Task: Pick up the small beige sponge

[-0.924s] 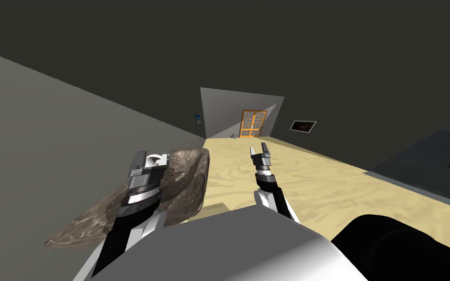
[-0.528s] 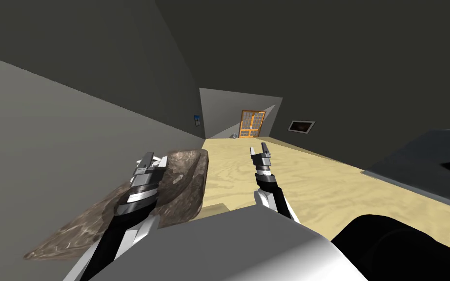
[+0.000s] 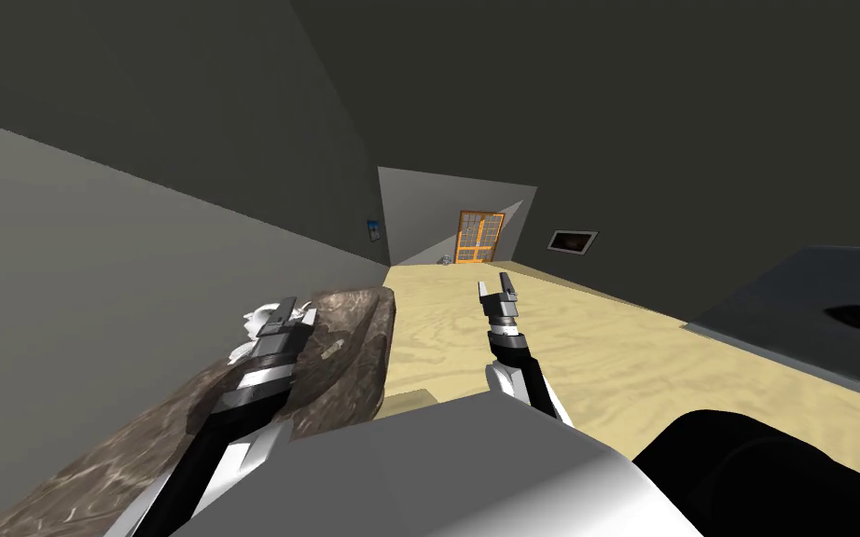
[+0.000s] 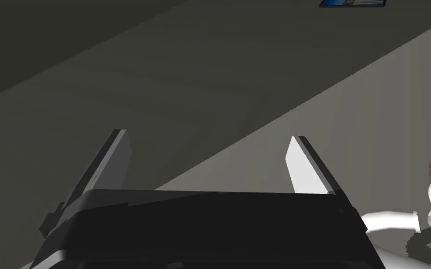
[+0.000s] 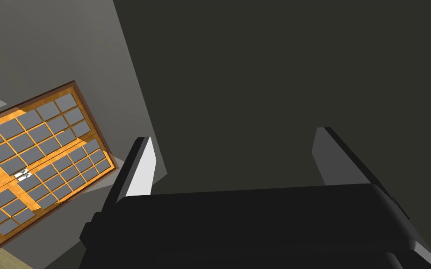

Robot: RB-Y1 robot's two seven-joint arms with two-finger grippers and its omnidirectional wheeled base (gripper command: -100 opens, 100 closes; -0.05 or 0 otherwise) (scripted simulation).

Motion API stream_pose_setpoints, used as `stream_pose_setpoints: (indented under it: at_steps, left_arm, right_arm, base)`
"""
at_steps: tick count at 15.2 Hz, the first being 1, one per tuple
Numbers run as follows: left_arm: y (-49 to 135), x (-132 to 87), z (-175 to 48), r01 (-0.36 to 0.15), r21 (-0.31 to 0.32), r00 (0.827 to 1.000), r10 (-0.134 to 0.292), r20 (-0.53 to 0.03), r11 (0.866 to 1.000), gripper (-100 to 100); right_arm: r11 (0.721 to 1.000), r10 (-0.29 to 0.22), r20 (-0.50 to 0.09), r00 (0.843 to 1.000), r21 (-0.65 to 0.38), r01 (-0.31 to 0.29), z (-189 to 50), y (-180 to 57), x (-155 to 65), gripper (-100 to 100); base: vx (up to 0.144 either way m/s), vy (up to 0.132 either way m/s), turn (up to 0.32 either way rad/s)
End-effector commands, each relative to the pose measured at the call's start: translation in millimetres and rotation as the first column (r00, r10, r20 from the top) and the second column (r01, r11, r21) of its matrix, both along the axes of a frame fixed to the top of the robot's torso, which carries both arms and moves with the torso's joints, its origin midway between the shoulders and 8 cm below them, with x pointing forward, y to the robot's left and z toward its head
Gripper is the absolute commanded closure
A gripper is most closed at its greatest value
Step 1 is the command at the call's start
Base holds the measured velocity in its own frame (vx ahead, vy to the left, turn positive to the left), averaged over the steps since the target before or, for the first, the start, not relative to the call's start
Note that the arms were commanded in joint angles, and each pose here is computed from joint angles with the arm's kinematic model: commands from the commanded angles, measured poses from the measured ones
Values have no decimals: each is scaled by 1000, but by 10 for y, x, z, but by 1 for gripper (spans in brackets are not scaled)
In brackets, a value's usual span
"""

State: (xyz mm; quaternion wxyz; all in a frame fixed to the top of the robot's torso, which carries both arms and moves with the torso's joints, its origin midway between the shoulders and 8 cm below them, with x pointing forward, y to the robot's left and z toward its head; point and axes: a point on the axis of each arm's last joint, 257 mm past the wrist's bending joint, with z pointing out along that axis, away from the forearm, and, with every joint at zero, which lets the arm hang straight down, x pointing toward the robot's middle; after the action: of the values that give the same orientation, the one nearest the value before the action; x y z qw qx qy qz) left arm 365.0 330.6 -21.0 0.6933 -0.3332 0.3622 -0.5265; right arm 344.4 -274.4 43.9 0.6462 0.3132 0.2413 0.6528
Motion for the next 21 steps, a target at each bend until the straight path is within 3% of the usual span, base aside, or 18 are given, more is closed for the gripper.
stream_pose_setpoints:
  at_steps: [1, 9, 14, 16, 17, 19, 21]
  left_arm:
    - [149, 47, -167, -25, -16, 998, 24, -62, 1000, -100]
    - [490, 102, -582, -93, -55, 973, 79, -218, 994, -100]
    - [841, 59, -982, -169, -89, 926, 127, -354, 982, -100]
    - [856, 66, -1046, -176, -92, 917, 129, -377, 980, -100]
    - [969, 29, -1163, -201, -101, 899, 142, -414, 974, -100]
    - [980, 31, -1212, -206, -103, 891, 143, -431, 973, -100]
    - [1102, -16, -1379, -237, -113, 862, 155, -484, 965, -100]
  right_arm:
    - [1000, 0, 0, 1000, 0, 0, 0, 0, 0, 0]
    - [1000, 0, 0, 1000, 0, 0, 0, 0, 0, 0]
    - [1000, 0, 0, 1000, 0, 0, 0, 0, 0, 0]
    - [1000, 0, 0, 1000, 0, 0, 0, 0, 0, 0]
    - [1000, 0, 0, 1000, 0, 0, 0, 0, 0, 0]
    - [1000, 0, 0, 1000, 0, 0, 0, 0, 0, 0]
    - [1000, 0, 0, 1000, 0, 0, 0, 0, 0, 0]
  base:
    - [46, -15, -35]
    - [54, -19, -31]
    - [67, -22, -42]
    - [54, -17, -23]
    - [47, -15, -32]
    - [44, -11, -25]
    - [50, -16, -46]
